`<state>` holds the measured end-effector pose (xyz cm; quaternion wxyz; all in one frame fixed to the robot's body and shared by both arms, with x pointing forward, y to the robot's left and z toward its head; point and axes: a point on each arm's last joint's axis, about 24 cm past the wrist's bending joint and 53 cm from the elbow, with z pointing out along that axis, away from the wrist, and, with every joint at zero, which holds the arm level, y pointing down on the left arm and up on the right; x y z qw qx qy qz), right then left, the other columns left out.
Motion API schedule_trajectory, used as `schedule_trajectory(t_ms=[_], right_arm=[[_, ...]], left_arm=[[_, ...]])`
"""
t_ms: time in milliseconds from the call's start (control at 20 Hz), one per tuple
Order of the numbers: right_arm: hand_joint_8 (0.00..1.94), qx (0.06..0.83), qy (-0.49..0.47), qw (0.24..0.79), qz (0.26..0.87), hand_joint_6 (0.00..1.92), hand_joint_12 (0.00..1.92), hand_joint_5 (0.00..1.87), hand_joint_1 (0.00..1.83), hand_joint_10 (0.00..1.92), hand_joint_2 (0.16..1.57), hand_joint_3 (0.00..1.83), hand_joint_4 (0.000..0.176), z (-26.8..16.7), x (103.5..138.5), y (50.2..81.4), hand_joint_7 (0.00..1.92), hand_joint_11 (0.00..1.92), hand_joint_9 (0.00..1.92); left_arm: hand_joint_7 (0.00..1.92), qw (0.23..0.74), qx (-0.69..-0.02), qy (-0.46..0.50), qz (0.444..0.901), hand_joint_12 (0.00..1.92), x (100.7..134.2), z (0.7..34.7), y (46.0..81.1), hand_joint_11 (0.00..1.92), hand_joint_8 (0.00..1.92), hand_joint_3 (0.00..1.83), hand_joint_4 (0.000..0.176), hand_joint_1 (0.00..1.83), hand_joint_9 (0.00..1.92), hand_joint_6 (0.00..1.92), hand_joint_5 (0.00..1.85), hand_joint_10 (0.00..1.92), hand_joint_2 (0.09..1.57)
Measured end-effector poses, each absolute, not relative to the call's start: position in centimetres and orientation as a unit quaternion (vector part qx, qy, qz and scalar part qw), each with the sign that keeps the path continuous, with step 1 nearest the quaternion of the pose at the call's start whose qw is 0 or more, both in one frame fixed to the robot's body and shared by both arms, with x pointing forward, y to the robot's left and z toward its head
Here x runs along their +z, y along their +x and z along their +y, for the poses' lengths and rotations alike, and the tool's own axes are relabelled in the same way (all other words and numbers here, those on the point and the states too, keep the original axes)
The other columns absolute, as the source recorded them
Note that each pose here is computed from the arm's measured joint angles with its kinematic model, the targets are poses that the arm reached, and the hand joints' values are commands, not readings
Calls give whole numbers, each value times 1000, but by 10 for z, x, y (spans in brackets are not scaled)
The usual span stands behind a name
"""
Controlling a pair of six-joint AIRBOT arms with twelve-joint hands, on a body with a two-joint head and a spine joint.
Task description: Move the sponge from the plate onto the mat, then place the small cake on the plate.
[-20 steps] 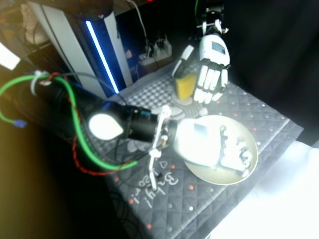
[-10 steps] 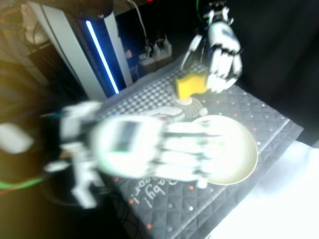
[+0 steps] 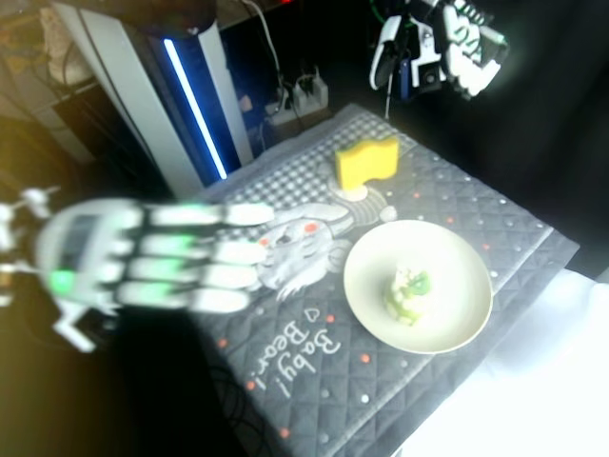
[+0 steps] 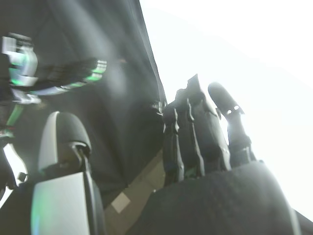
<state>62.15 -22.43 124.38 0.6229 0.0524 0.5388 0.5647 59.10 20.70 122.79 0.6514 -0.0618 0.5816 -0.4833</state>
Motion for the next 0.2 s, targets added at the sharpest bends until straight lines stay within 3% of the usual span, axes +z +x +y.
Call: schedule_trajectory(t_ms=[50, 100, 200], right_arm=[[12, 569, 61, 623, 533, 5, 0, 215, 824, 21, 1028, 0, 101, -228, 1242, 615, 223, 0, 139], [10, 572, 69, 623, 529, 6, 0, 224, 780, 27, 1024, 0, 89, -231, 1239, 609, 230, 0, 166], [0, 570, 83, 623, 530, 9, 0, 236, 746, 12, 1040, 3, 91, -241, 1229, 597, 211, 0, 145]], left_arm=[[427, 652, -485, -66, 579, 1141, 1228, 208, 588, 0, 1, 11, 36, 804, 473, 0, 283, 5, 941], [296, 655, -484, -71, 576, 1052, 1228, 211, 588, 0, 0, 12, 33, 796, 380, 0, 193, 2, 962], [187, 664, -482, -92, 564, 955, 1230, 220, 587, 0, 0, 8, 41, 743, 293, 0, 134, 0, 985]])
